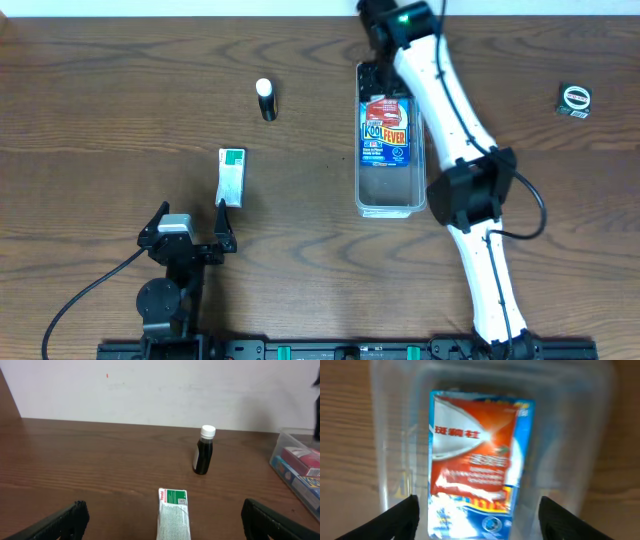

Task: Pack container
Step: 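Move the right gripper to the green Zam-Buk tin and grasp it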

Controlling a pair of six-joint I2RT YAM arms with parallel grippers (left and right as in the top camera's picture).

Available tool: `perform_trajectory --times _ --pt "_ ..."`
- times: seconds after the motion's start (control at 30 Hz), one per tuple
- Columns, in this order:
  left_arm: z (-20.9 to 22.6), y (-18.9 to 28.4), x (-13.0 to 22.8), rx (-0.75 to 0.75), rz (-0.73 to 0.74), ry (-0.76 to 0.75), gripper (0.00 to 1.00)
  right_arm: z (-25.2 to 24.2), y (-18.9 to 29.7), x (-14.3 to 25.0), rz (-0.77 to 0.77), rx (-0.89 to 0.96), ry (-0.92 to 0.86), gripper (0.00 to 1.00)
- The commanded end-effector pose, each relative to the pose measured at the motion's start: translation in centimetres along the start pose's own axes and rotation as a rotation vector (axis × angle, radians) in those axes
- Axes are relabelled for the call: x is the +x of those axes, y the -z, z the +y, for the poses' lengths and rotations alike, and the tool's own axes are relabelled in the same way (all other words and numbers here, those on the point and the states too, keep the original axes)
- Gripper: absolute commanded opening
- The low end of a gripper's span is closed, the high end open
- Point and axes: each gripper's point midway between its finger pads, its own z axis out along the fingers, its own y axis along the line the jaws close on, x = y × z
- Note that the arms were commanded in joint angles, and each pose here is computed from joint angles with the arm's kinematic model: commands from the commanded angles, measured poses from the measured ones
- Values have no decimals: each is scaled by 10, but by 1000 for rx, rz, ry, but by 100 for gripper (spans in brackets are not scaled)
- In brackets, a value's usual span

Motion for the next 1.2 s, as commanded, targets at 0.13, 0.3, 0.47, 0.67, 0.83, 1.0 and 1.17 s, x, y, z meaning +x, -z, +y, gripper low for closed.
perform_trajectory --times 0.13,0.3,0.47,0.67,0.83,1.0,1.17 --pt "1 -1 15 2 45 -2 98 -125 139 -19 -255 31 33 89" --pt "1 -1 15 2 45 -2 98 -213 134 0 -181 96 -20 95" --pt "1 -1 15 2 45 -2 98 -282 97 10 -104 103 -165 94" --pt "1 -1 15 2 45 -2 98 -329 52 5 -93 72 -261 93" --pt "1 -1 15 2 45 -2 98 -357 18 0 -86 106 -276 92" --pt "1 -1 15 2 45 -2 98 -383 -15 -11 -113 138 -232 94" --pt "1 -1 15 2 45 -2 98 -400 -52 -10 -99 141 -244 94"
